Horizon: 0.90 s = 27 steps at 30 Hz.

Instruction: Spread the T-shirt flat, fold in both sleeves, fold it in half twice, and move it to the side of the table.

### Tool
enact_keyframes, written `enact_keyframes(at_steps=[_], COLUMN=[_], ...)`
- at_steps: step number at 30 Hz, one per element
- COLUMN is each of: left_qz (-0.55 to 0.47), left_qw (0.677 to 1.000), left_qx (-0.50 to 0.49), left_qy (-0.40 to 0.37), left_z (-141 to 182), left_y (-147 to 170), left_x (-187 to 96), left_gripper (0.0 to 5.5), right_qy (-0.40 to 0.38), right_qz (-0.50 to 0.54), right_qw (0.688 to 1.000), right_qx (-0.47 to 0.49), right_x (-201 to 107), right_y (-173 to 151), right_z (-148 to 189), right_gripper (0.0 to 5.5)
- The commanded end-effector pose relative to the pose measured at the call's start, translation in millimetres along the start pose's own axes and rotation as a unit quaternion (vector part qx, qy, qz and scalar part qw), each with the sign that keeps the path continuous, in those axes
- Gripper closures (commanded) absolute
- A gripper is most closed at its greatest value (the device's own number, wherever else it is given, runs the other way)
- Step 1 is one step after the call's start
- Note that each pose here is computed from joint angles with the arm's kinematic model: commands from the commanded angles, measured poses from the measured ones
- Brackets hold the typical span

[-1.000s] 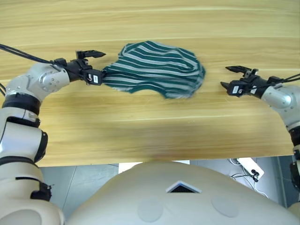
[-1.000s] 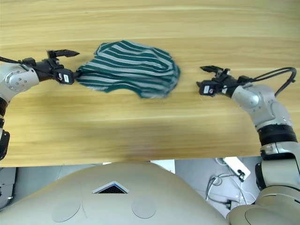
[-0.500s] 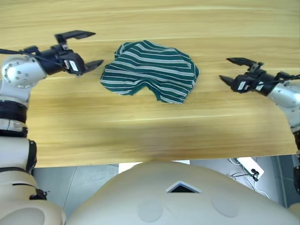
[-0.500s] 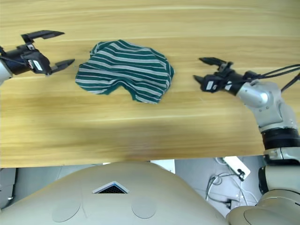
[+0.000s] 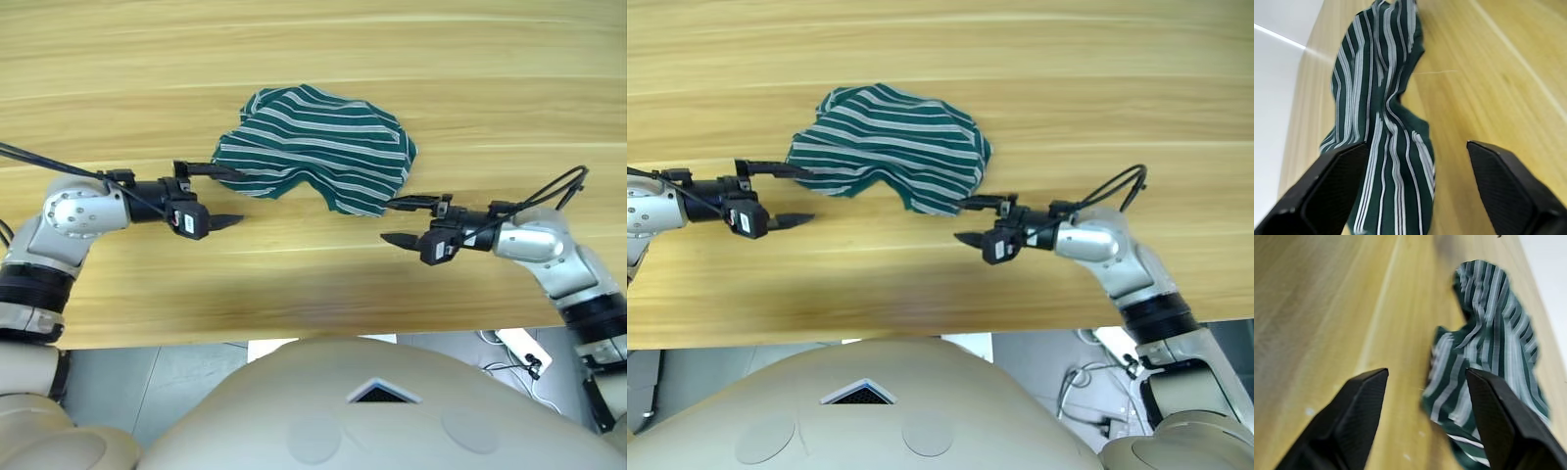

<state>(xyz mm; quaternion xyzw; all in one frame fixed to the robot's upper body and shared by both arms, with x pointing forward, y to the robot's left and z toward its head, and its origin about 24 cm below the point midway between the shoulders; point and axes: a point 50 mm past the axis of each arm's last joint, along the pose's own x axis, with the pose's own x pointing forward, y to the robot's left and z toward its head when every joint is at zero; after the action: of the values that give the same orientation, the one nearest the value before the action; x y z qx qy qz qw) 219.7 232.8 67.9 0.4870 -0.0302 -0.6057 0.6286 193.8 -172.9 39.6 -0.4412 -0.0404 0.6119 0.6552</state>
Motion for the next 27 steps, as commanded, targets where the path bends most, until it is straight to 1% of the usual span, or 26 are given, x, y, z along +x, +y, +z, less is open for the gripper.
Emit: enact_keyframes(at_steps=[1,7,9,11,13,14,16,20,25,27], left_qz=[-0.022,-0.018,-0.023,-0.023,-0.023,-0.024,-0.028,-0.032,-0.033,-0.031], left_qw=[1.0,0.996,0.995,0.996,0.995,0.995,0.995,0.994,0.993,0.993], left_qx=[0.001,0.029,0.034,0.036,0.035,0.034,0.032,0.03,0.033,0.035], left_qy=[0.022,0.086,0.086,0.084,0.088,0.091,0.093,0.1,0.111,0.111], left_z=[-3.9,-19.7,-19.9,-19.9,-22.3,-23.5,-24.9,-27.5,-31.8,-32.4], left_y=[-3.0,1.6,-0.1,-0.7,0.2,0.1,-1.2,-2.2,-2.5,-2.2], left_x=[3.6,13.9,16.3,17.8,17.8,17.7,18.0,18.0,19.5,22.3], left_gripper=[1.73,1.73,1.99,2.4,2.76,2.8,3.2,3.75,4.58,4.99], right_qy=[0.033,0.046,0.045,0.046,0.047,0.048,0.047,0.045,0.042,0.041], right_qz=[0.019,0.023,0.018,0.014,0.013,0.012,0.009,-0.005,-0.015,-0.016], right_qw=[0.999,0.999,0.999,0.999,0.999,0.999,0.999,0.999,0.999,0.999], right_qx=[-0.001,-0.001,0.0,0.0,0.0,0.0,0.0,-0.002,-0.004,-0.004], right_x=[7.4,11.1,12.4,13.4,14.6,15.1,15.7,19.3,21.3,22.2], right_y=[4.6,7.9,6.9,5.9,5.1,4.9,3.8,-2.4,-6.7,-7.2], right_z=[-10.0,-15.4,-15.3,-15.7,-16.5,-16.7,-16.7,-17.2,-16.3,-16.0], right_gripper=[2.58,2.58,2.54,2.54,2.97,3.04,3.49,4.12,5.0,5.46])
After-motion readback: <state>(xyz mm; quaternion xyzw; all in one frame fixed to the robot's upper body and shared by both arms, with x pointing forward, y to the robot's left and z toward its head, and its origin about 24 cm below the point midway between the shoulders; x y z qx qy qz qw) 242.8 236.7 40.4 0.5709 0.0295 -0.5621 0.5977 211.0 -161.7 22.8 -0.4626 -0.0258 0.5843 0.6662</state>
